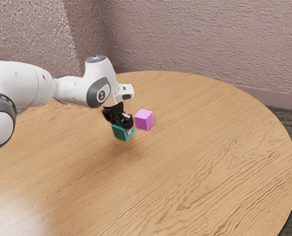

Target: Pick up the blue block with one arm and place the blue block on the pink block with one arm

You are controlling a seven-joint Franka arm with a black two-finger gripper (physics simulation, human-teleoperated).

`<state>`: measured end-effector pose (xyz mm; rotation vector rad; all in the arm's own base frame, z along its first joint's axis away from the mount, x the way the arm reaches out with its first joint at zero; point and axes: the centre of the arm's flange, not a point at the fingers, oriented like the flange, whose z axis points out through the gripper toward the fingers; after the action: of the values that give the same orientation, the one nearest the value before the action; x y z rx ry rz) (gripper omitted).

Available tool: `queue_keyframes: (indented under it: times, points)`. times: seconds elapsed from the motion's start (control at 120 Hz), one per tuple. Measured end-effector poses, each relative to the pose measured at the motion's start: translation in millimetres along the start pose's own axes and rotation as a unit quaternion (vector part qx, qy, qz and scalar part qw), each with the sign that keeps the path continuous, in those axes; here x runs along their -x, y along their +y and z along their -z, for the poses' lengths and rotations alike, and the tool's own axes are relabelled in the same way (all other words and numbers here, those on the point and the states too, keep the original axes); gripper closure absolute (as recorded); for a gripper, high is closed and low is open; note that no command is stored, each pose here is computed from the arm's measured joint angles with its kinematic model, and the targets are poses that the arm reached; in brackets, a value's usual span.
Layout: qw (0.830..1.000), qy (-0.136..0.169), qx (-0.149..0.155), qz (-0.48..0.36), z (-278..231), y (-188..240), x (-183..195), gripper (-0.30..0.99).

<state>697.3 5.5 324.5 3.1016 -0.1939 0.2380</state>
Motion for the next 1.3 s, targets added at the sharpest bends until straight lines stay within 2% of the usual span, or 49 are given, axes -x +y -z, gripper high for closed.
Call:
queue_keyframes:
  times: [0.125, 0.325, 0.458, 0.683, 1.0, 1.3]
  points:
    - [0.999, 0.033, -0.017, -0.004, 31, -15, -51, 0.36]
    - [0.999, 0.044, -0.017, -0.011, 31, -15, -85, 0.33]
    - [0.999, 0.037, -0.017, -0.012, 18, -16, -91, 0.32]
    - [0.999, 0.044, -0.017, -0.018, 5, -10, -103, 0.32]
    - [0.997, 0.075, -0.019, -0.018, 7, -10, -115, 0.31]
    - [0.996, 0.087, -0.015, -0.016, 3, -4, -117, 0.31]
